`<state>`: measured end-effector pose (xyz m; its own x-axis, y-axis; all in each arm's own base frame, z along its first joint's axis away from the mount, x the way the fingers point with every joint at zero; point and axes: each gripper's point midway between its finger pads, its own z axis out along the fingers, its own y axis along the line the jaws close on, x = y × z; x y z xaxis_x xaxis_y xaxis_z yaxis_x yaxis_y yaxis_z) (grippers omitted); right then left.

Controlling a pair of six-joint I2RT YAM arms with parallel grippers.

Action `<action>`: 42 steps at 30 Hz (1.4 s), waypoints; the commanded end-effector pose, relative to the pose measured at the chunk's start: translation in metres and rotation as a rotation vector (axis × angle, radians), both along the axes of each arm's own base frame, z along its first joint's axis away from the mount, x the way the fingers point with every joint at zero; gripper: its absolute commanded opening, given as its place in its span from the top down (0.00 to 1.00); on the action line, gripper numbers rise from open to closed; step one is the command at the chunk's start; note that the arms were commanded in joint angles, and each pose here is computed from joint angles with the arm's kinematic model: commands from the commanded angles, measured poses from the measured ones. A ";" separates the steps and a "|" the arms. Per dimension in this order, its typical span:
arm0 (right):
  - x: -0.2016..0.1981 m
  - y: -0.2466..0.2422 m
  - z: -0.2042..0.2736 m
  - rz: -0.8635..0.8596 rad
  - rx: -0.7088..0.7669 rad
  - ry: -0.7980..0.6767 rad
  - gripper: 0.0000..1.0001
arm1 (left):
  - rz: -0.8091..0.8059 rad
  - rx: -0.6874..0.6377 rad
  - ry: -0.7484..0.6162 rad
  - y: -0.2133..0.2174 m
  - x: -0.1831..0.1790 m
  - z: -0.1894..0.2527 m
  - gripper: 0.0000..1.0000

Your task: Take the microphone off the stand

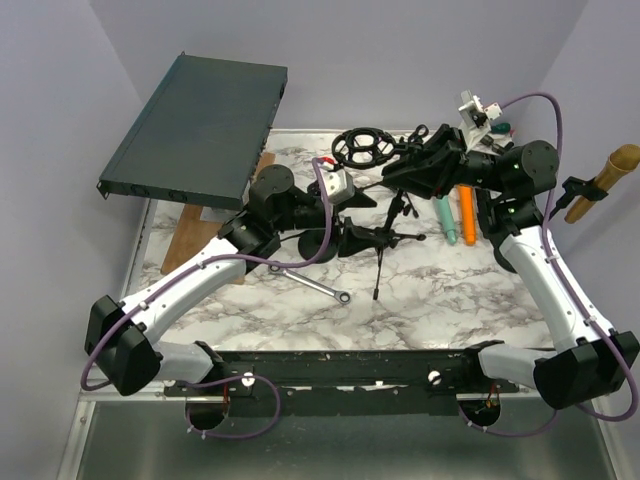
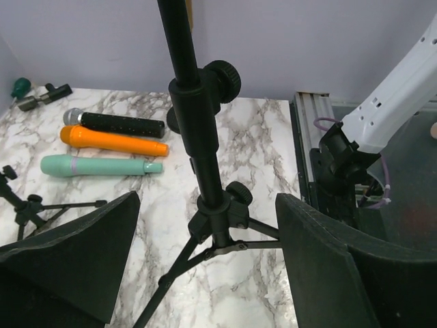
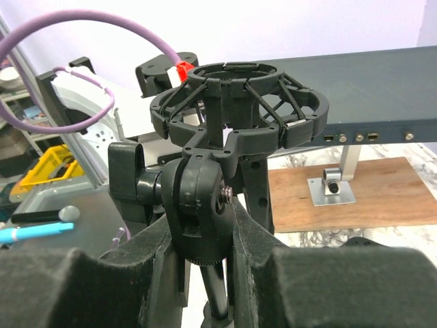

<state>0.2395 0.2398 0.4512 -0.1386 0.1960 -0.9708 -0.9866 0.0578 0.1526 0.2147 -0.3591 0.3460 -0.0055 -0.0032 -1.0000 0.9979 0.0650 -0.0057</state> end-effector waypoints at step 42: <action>-0.018 -0.009 0.007 -0.014 0.165 0.015 0.95 | -0.171 -0.108 0.219 -0.033 -0.025 -0.008 1.00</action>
<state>0.2236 0.2350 0.4509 -0.1896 0.3222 -0.9275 -0.9794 0.0047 0.2019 0.1988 -0.3913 0.3200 -0.2446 -0.0619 -0.9676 0.9687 -0.0596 -0.2411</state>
